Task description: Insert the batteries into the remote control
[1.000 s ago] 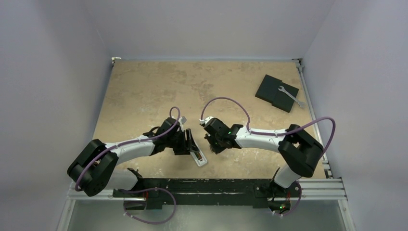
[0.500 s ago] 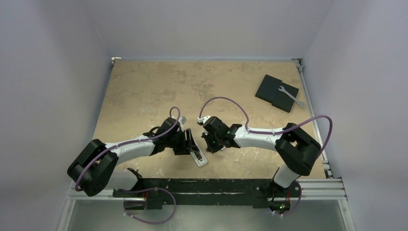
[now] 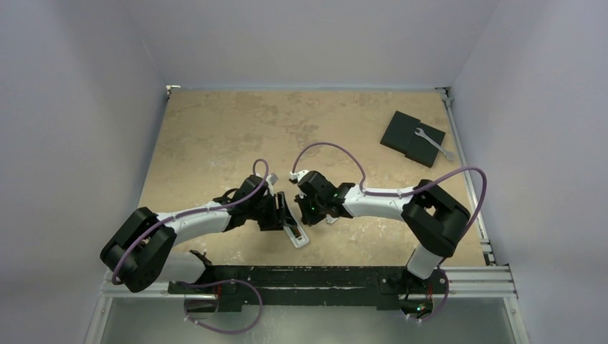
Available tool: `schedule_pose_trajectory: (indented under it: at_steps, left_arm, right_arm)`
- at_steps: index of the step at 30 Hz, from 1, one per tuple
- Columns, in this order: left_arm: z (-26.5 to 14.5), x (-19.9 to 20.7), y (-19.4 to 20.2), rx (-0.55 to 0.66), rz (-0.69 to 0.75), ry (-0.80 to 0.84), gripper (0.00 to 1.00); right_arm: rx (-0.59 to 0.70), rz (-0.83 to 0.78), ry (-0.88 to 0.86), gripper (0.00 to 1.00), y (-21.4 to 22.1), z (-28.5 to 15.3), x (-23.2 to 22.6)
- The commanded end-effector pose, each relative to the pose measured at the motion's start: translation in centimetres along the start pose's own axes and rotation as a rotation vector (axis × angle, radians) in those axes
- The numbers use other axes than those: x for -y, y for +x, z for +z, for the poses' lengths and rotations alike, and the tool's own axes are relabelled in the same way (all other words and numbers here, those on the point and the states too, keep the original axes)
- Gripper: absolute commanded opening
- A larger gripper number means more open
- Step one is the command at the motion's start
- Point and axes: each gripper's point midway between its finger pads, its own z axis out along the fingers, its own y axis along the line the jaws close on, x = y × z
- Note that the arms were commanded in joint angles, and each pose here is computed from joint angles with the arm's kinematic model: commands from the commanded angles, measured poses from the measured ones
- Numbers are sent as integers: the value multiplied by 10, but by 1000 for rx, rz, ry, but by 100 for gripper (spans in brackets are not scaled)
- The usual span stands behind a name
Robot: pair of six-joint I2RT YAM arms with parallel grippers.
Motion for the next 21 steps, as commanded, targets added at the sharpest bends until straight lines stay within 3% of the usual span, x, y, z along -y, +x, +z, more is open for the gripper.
schedule_pose_trajectory:
  at_steps: [1, 21]
  left_arm:
    - [3, -18, 3, -3, 42, -75, 55]
    - [2, -18, -1, -3, 78, -91, 55]
  right_arm:
    - [20, 16, 18, 4, -9, 7, 0]
    - [87, 31, 120, 10, -37, 12, 18]
